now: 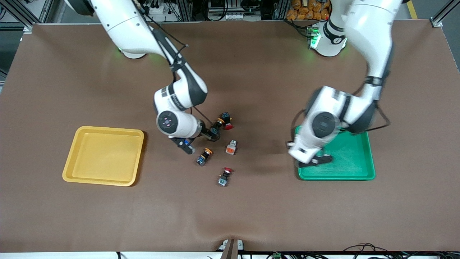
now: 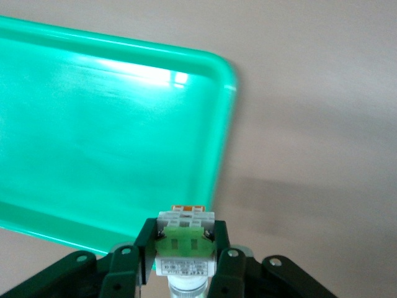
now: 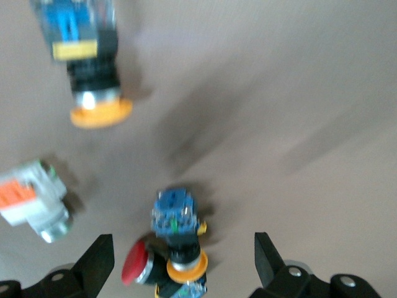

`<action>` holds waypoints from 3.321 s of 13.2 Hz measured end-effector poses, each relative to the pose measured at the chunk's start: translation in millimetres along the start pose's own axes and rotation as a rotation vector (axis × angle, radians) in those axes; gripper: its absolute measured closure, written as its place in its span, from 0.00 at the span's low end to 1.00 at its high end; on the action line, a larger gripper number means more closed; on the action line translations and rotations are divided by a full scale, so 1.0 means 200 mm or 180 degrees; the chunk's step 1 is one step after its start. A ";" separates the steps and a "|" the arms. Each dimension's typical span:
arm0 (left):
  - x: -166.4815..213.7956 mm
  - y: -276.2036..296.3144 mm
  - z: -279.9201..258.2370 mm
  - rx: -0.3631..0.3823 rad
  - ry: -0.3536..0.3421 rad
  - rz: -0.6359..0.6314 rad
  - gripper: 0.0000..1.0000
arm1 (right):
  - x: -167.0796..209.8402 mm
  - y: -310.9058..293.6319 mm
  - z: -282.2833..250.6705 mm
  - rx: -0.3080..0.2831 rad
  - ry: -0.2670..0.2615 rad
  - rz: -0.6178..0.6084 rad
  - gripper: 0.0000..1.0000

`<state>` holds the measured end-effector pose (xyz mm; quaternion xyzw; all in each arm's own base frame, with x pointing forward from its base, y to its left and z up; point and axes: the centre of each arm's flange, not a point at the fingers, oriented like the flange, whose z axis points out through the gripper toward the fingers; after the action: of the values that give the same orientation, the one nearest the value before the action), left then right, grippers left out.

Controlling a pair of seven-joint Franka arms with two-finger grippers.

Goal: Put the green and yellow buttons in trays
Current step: 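Carry the green button to the green tray while the right gripper lifts the blue button, then release the green button in the green tray while the right gripper carries the blue button, then release the blue button in the yellow tray while the left gripper reaches the buttons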

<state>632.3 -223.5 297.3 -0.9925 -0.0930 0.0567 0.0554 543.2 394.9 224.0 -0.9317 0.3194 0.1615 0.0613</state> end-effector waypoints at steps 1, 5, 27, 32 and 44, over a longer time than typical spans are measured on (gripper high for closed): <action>0.07 -0.14 0.02 -0.0004 -0.0036 -0.0053 0.60 | -0.04 -0.01 0.02 -0.0018 0.0004 -0.0042 0.00; 0.27 -0.62 0.11 0.0004 -0.0127 -0.0238 0.60 | -0.01 0.01 0.11 -0.0104 0.0035 -0.0075 0.00; 0.33 -0.54 0.15 -0.0333 0.0034 -0.0021 0.00 | 0.07 0.03 -0.12 -0.0553 0.0065 -0.0536 0.58; 0.13 -0.09 0.09 -0.0392 0.0031 0.0094 0.00 | 0.60 0.34 -0.78 -0.0693 0.0045 -0.1031 0.58; -0.08 0.71 0.07 -0.0639 0.0305 0.0659 0.00 | 1.37 0.92 -1.01 -0.0646 0.0276 -0.2009 0.34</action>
<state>639.9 -363.9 267.5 -0.9989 0.0074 0.0052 -0.0459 687.5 48.9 318.4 -0.9921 -0.0003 0.1258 0.0017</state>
